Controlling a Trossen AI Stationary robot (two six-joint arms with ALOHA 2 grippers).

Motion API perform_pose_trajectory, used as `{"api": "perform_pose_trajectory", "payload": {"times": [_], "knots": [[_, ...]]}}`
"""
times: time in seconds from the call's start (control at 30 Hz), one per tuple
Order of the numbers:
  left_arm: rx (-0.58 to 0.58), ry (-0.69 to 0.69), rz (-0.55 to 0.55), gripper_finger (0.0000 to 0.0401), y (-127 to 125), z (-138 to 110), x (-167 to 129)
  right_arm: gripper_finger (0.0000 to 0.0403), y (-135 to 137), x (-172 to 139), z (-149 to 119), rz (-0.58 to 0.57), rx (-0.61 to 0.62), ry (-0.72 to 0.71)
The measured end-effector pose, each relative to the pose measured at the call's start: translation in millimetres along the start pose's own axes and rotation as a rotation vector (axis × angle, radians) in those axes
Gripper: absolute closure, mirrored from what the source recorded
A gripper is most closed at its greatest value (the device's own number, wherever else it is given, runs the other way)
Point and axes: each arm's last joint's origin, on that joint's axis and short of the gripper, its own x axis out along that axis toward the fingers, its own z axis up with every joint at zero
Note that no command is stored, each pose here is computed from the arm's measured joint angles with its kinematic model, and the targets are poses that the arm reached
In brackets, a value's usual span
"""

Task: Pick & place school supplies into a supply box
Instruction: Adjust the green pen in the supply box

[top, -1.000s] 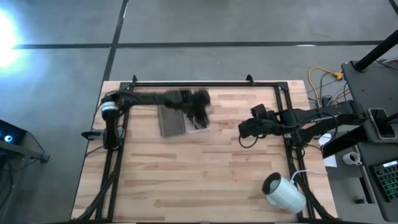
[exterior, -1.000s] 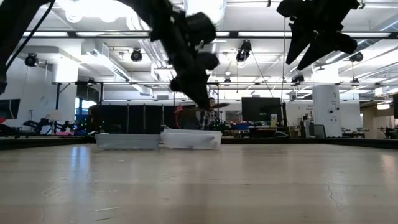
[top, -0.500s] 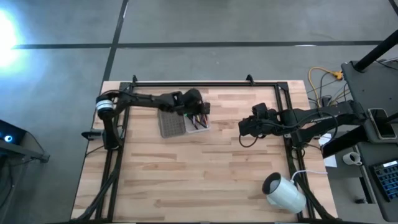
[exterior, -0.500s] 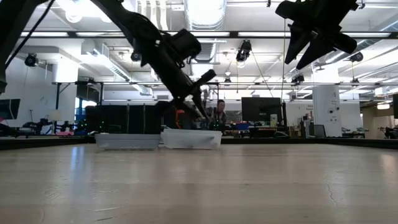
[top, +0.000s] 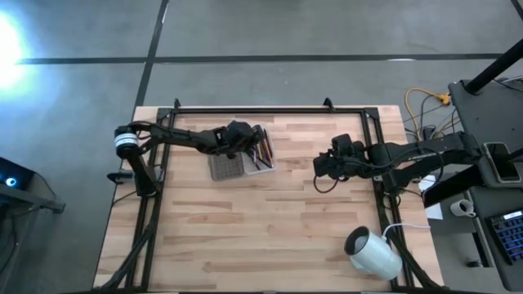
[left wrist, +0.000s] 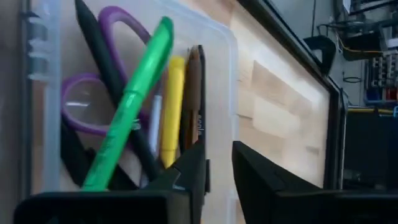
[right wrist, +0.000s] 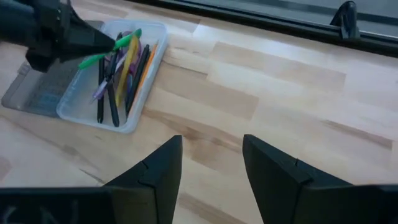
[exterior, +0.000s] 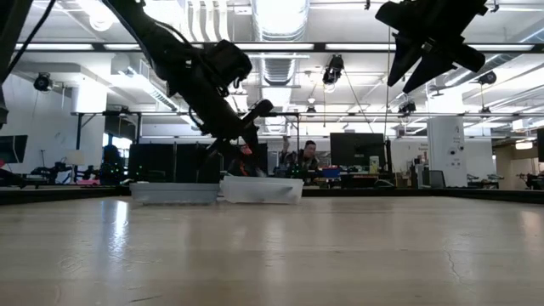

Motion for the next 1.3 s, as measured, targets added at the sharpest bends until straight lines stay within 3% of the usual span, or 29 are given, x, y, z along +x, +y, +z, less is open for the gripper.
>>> {"api": "perform_pose_trajectory", "payload": {"times": [0.1,0.2,0.33,0.5,0.6,0.9,1.07,1.3], "knots": [[0.030,-0.001,-0.017,0.0326,-6,1,0,0.0243,0,1,1,0.003,-0.002,-0.003],[0.148,0.005,0.007,0.0317,-11,3,-5,0.0243,2,1,2,0.019,-0.002,-0.009],[0.365,0.010,0.030,0.0316,-26,11,-29,0.0243,3,1,2,0.026,0.004,-0.011],[0.723,0.041,0.241,0.0323,-21,18,-49,0.0243,3,2,1,0.025,0.002,-0.011],[0.877,0.110,0.268,0.0331,-17,19,-48,0.0243,2,3,-1,0.019,-0.001,-0.009],[0.896,0.219,0.398,0.0394,-17,21,-17,0.0243,0,7,-1,0.012,0.008,-0.011],[0.936,0.274,0.504,0.0398,-21,27,4,0.0243,2,7,0,0.029,0.022,-0.015],[1.016,0.262,0.471,0.0401,-48,28,21,0.0243,2,7,0,0.029,0.021,-0.009]]}}
